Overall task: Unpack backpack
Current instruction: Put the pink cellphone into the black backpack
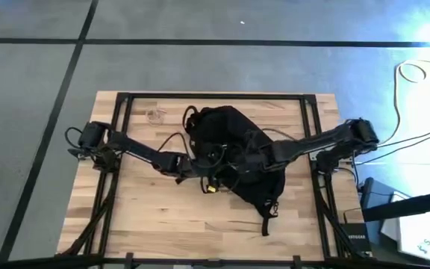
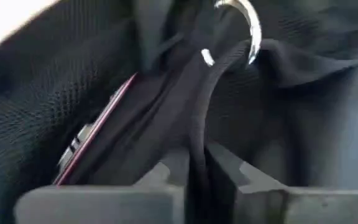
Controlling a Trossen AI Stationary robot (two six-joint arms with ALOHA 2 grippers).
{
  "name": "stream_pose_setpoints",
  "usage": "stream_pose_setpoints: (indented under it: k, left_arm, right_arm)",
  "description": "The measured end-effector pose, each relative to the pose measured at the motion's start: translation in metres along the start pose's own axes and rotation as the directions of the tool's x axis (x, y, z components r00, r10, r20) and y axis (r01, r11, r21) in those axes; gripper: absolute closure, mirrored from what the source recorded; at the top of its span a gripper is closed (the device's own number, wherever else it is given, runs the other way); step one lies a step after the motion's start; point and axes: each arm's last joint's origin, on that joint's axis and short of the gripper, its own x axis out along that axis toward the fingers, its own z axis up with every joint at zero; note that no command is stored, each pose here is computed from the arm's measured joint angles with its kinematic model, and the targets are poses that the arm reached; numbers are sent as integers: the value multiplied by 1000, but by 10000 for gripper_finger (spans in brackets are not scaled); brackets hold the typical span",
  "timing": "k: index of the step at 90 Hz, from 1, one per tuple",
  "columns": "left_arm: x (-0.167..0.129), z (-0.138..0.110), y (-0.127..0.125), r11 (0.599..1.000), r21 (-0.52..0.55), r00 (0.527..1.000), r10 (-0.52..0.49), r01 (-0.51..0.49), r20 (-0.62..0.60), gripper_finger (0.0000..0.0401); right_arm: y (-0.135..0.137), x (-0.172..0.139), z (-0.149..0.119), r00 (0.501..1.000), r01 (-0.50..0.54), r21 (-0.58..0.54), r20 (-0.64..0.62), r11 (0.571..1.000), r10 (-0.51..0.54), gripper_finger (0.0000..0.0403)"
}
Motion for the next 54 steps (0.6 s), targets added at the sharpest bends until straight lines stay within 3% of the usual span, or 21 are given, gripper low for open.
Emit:
stream_pose_setpoints:
  k: [27, 44, 54]
  left_arm:
    - [-22, 11, 10, 997, -73, 999, 8, -11, -40, 21]
    - [-48, 32, 21, 996, -93, 1000, 11, -8, 28, 21]
    - [-57, 38, 25, 996, -91, 998, 16, -11, 53, 21]
  right_arm:
    - [-39, -65, -4, 981, -12, 108, 195, 994, -9, 397]
    - [-70, -110, -4, 936, 86, 167, 324, 982, -138, 400]
    - [-85, -132, 1, 903, 84, 224, 395, 971, -169, 401]
